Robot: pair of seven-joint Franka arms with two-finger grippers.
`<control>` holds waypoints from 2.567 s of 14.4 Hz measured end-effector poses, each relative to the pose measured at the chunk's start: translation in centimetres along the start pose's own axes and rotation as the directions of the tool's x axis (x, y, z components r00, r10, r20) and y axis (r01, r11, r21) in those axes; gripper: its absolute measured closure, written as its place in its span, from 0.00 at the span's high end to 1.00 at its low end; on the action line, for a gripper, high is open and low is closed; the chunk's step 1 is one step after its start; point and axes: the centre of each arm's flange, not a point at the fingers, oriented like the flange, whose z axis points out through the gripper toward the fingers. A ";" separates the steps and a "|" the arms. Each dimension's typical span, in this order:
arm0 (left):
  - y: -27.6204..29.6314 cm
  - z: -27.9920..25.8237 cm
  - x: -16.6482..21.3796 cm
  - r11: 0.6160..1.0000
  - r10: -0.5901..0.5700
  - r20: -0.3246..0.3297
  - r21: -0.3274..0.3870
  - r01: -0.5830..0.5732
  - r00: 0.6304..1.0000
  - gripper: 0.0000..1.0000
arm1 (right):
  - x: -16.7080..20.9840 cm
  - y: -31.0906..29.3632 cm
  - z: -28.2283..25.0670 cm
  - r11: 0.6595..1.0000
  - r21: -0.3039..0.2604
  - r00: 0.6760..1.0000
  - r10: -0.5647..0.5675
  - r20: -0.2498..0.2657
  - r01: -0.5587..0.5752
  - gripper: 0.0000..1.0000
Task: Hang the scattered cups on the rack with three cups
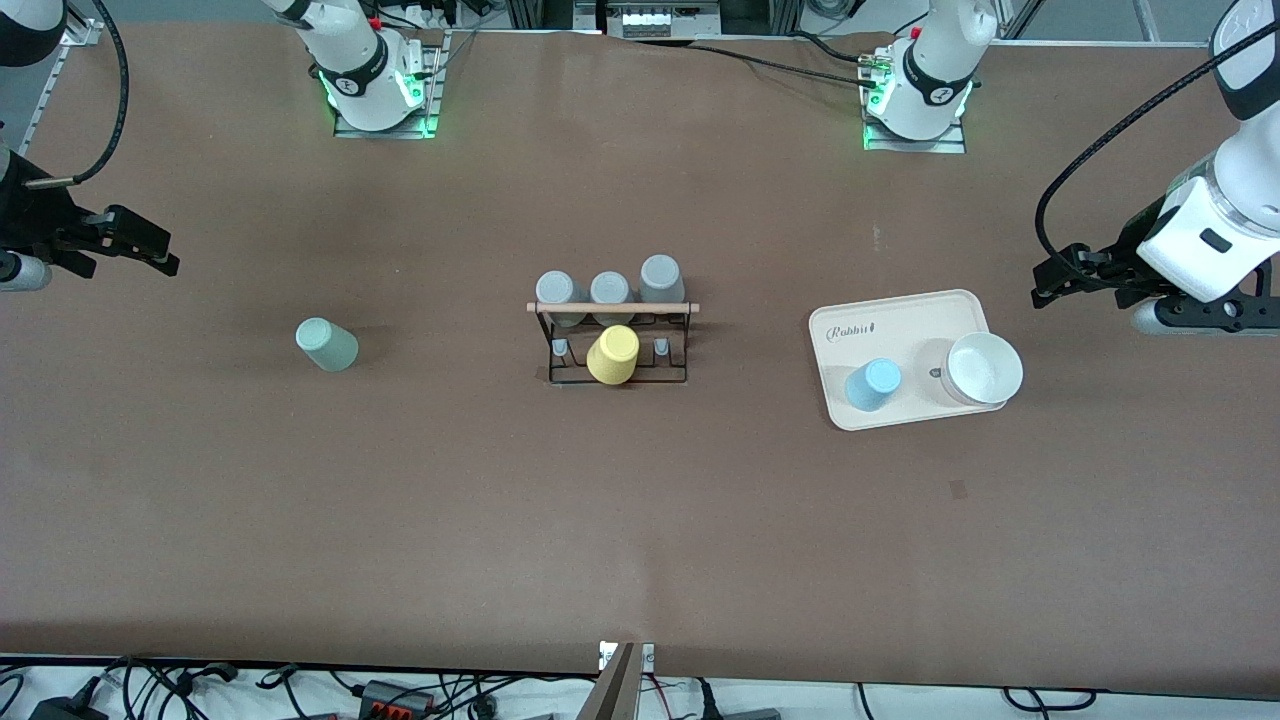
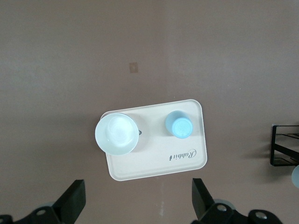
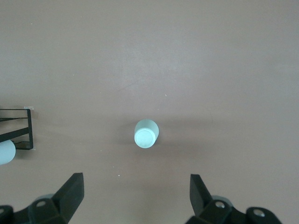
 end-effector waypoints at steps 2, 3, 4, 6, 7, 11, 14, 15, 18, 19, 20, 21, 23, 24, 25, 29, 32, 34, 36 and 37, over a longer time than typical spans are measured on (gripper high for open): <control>0.0 0.1 -0.1 1.000 -0.001 0.006 0.000 0.001 1.000 1.00 | 0.0 0.0 0.0 1.000 0.000 1.000 0.000 0.000 0.000 1.00; 0.0 0.1 -0.1 1.000 -0.002 0.006 0.000 0.002 1.000 1.00 | 0.0 0.0 0.0 1.000 0.000 1.000 0.000 0.000 0.000 1.00; 0.0 0.1 -0.1 1.000 -0.003 0.007 0.001 0.003 1.000 1.00 | 0.0 0.0 0.0 1.000 0.000 1.000 0.000 0.000 0.000 1.00; 0.3 0.3 -0.1 1.000 0.002 0.012 0.001 -0.002 1.000 1.00 | 0.0 0.0 0.0 1.000 0.000 1.000 -0.001 0.000 0.001 1.00; 0.7 0.5 0.0 1.000 0.008 0.016 0.001 -0.008 1.000 1.00 | 0.0 0.0 0.0 1.000 0.000 1.000 -0.001 0.000 0.001 1.00; 3.4 3.5 1.0 0.999 0.051 0.063 0.005 -0.051 0.997 1.00 | 0.0 0.0 0.0 1.000 0.000 1.000 -0.001 0.000 0.001 1.00; 5.2 11.2 3.6 0.997 0.071 0.146 0.015 -0.074 0.987 1.00 | 0.0 0.0 0.0 1.000 0.000 1.000 -0.001 0.000 0.001 1.00; 6.1 14.3 4.4 0.996 0.081 0.169 0.018 -0.085 0.982 1.00 | 0.0 0.0 0.0 1.000 0.000 1.000 0.000 0.000 0.000 1.00; 8.1 21.9 5.7 0.994 0.096 0.208 0.026 -0.104 0.973 1.00 | 0.0 0.0 0.0 1.000 0.000 1.000 0.001 0.000 -0.001 1.00; 8.2 23.6 6.0 0.994 0.096 0.200 0.027 -0.104 0.975 1.00 | 0.0 0.0 0.0 1.000 0.000 1.000 0.001 -0.001 -0.001 1.00; 8.0 25.2 6.1 0.994 0.094 0.202 0.028 -0.102 0.975 1.00 | 0.0 0.0 0.0 1.000 0.000 1.000 0.001 -0.001 -0.001 1.00; 7.8 26.5 6.1 0.995 0.090 0.211 0.029 -0.099 0.973 1.00 | 0.0 0.0 0.0 1.000 0.000 1.000 0.001 -0.001 -0.001 1.00; 7.6 28.2 5.8 0.995 0.088 0.222 0.031 -0.097 0.971 1.00 | 0.0 0.0 0.0 1.000 0.000 1.000 0.001 0.000 -0.001 1.00; 7.7 28.9 5.6 0.995 0.089 0.216 0.031 -0.098 0.972 1.00 | 0.0 0.0 0.0 1.000 0.000 1.000 0.001 -0.001 -0.001 1.00; 7.7 29.6 5.4 0.995 0.089 0.214 0.032 -0.098 0.973 1.00 | 0.0 0.1 0.0 1.000 0.000 1.000 0.001 -0.003 -0.001 1.00; 8.2 32.5 4.8 0.996 0.070 0.237 0.040 -0.082 0.969 1.00 | 0.1 0.1 0.0 1.000 0.000 1.000 0.001 -0.004 -0.001 1.00; 11.6 33.3 3.8 0.997 0.016 0.245 0.065 -0.033 0.969 1.00 | 0.1 0.1 0.0 1.000 -0.001 1.000 0.001 -0.007 -0.001 1.00; 14.7 34.1 2.7 0.996 -0.003 0.252 0.086 -0.020 0.968 1.00 | 0.2 0.1 0.1 1.000 -0.004 1.000 0.001 -0.006 -0.001 1.00; 15.1 34.4 2.5 0.995 0.002 0.253 0.092 -0.026 0.967 1.00 | 0.2 0.2 0.2 1.000 -0.013 1.000 -0.001 -0.004 0.001 1.00; 14.1 34.6 2.8 0.996 0.005 0.253 0.089 -0.028 0.967 1.00 | 0.2 0.2 0.2 1.000 -0.016 1.000 -0.001 -0.004 0.001 1.00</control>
